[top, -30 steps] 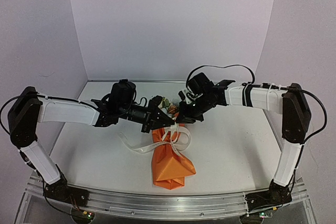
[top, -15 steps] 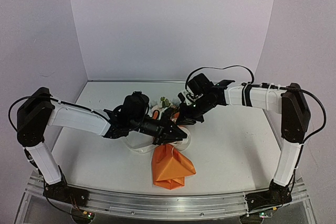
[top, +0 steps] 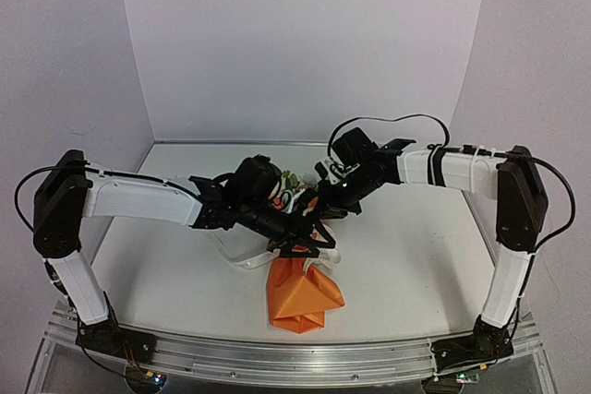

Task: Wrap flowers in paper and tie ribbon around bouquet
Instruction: Cross the half-tied ribbon over the folded bouquet.

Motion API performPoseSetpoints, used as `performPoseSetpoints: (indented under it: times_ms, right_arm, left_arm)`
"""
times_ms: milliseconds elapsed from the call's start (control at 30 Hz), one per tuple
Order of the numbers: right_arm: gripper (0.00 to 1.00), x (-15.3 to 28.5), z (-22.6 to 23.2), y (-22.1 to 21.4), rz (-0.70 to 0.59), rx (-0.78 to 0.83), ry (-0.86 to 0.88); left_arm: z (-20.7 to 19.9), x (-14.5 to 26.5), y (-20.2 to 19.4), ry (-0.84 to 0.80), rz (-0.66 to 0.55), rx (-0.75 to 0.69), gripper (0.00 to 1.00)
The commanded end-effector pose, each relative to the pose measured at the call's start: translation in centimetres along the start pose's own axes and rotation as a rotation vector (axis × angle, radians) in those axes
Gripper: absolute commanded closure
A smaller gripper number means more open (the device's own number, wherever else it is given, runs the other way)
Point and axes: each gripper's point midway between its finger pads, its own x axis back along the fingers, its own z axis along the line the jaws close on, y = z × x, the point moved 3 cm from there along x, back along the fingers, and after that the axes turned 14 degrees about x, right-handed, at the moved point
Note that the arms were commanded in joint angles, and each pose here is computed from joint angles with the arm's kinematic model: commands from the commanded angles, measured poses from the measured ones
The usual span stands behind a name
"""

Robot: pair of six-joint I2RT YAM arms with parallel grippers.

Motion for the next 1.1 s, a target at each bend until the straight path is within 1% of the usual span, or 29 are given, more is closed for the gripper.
performPoseSetpoints:
  times_ms: [0, 167, 267, 333, 433, 567, 667, 800, 967, 1067]
  right_arm:
    - [1.0, 2.5, 1.5, 1.4, -0.062, 0.044, 0.023]
    - [1.0, 2.8, 1.8, 1.3, -0.065, 0.049, 0.032]
    - [1.0, 2.9, 1.7, 1.0, -0.064, 0.053, 0.03]
    - [1.0, 3.1, 1.9, 1.0, -0.068, 0.056, 0.032]
    - [1.0, 3.4, 2.1, 1.0, -0.082, 0.062, 0.036]
    - [1.0, 3.6, 2.8, 1.2, -0.106, 0.067, 0.058]
    - [1.0, 3.7, 3.4, 1.2, -0.121, 0.079, 0.078]
    - [1.0, 3.8, 4.1, 1.1, -0.127, 0.106, 0.083]
    - [1.0, 3.7, 4.3, 1.0, -0.124, 0.109, 0.091]
    - [1.0, 3.8, 4.5, 1.0, -0.126, 0.113, 0.095]
  left_arm:
    - [-3.4, 2.1, 0.0, 0.017, -0.048, -0.23, 0.39]
    - [-4.2, 4.1, -0.5, 0.046, -0.096, -0.353, 0.39]
    - [-4.7, 5.3, -0.7, 0.047, -0.138, -0.426, 0.41]
    - [-5.0, 6.0, -0.7, 0.053, -0.162, -0.466, 0.44]
    - [-4.3, 7.4, 0.7, 0.096, -0.23, -0.494, 0.47]
    - [-2.9, 9.2, 3.5, 0.118, -0.294, -0.542, 0.48]
    - [-2.0, 9.4, 5.3, 0.125, -0.292, -0.575, 0.48]
    - [-1.2, 8.1, 7.3, 0.137, -0.258, -0.596, 0.49]
    - [0.0, 6.3, 8.5, 0.129, -0.207, -0.588, 0.52]
    - [0.5, 5.8, 9.1, 0.138, -0.206, -0.589, 0.52]
